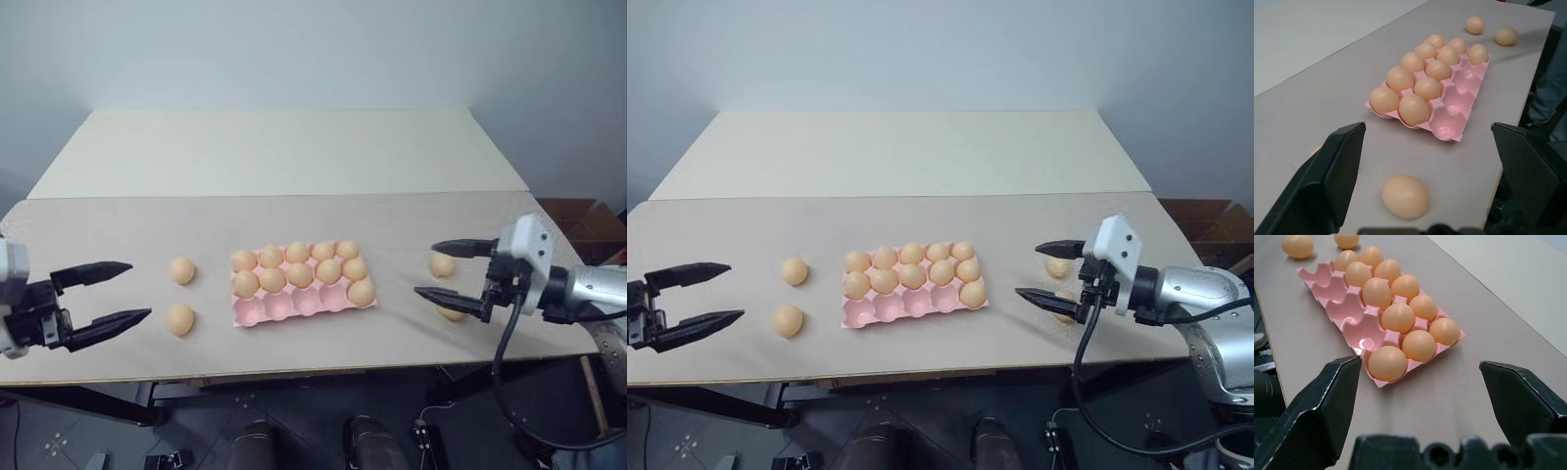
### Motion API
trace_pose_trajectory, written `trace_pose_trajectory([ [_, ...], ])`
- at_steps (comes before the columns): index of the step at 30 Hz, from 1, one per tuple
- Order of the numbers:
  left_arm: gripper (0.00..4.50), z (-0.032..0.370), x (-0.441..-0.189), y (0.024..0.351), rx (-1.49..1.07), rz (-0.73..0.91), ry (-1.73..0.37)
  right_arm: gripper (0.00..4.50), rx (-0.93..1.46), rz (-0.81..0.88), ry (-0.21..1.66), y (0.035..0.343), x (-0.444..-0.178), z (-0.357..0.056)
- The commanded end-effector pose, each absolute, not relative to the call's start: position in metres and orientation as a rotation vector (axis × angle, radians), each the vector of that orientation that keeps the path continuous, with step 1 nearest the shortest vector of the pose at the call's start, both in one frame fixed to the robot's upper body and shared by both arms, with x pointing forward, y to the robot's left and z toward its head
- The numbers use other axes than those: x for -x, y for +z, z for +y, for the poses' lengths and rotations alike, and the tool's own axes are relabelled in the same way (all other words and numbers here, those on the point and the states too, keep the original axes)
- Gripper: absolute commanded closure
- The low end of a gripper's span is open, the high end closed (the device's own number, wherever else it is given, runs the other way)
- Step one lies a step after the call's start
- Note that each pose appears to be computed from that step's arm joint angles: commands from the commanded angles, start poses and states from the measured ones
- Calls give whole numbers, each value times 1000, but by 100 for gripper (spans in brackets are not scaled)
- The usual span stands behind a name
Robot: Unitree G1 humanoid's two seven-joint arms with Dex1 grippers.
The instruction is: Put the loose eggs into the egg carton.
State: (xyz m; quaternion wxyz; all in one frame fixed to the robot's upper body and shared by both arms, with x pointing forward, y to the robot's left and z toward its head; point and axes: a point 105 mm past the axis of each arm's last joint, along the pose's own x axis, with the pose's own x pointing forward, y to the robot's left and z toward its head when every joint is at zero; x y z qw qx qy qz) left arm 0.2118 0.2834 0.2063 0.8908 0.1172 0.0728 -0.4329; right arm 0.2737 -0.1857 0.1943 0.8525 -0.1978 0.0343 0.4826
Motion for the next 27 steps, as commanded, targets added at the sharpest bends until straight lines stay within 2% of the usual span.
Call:
trace_pose_trajectory([
  [1,2,281,-211,221,-280,97,-892,0,449,8,1004,208,-273,-187],
  [10,2,266,-218,228,-296,47,-952,0,442,-14,914,213,-269,-203],
  [20,2,243,-221,220,-242,34,-1053,0,479,82,753,212,-271,-231],
  [27,2,238,-229,221,-242,33,-1091,0,425,409,530,170,-283,-247],
])
